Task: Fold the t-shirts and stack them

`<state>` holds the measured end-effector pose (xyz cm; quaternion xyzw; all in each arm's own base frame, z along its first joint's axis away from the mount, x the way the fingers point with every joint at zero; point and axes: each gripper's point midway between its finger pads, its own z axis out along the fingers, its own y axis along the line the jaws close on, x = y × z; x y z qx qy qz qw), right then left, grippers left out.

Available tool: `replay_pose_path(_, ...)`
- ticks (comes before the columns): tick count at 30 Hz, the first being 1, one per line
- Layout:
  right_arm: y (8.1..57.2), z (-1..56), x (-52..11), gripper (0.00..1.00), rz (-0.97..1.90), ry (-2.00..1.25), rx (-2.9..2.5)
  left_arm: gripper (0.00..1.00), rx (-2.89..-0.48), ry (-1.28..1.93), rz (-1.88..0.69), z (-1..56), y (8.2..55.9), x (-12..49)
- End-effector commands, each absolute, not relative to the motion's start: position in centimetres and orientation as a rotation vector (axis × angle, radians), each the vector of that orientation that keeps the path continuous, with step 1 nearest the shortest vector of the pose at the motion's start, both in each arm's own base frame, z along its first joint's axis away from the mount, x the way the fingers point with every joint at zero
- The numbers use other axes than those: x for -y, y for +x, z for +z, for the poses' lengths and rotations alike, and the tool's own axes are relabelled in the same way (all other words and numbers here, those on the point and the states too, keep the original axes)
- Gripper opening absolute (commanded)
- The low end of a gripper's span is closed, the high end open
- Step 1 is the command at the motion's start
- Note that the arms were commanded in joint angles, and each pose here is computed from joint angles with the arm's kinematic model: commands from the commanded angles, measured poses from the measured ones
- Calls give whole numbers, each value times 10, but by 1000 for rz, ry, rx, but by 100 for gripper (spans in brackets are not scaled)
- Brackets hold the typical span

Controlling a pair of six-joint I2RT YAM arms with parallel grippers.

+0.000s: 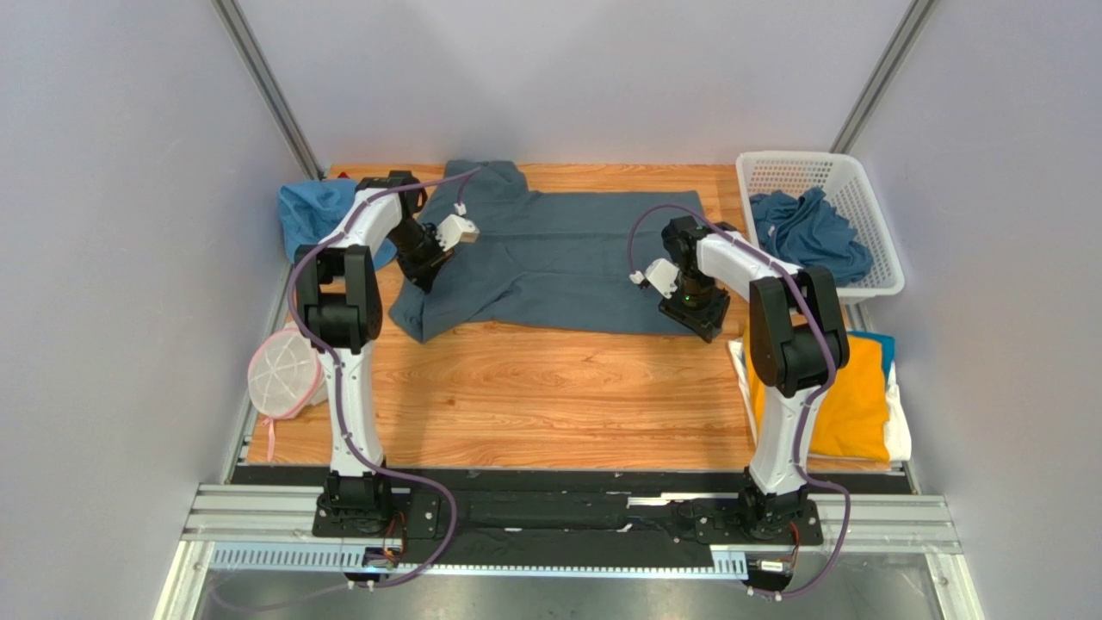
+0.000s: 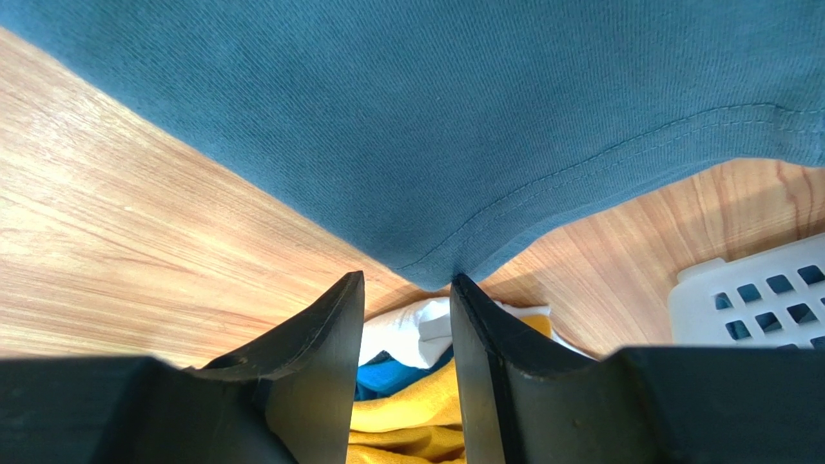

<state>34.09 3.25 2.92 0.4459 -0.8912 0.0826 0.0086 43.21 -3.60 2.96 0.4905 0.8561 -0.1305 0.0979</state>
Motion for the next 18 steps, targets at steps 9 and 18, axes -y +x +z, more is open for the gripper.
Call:
replay_pose_path(9,345,37,-42,42,270,1405,2835,0,-2427,1415,-273,79,445,32)
replay_pose_path(18,344,32,-47,42,259,1407,2827,0,-2361,1396,-154,111,457,26)
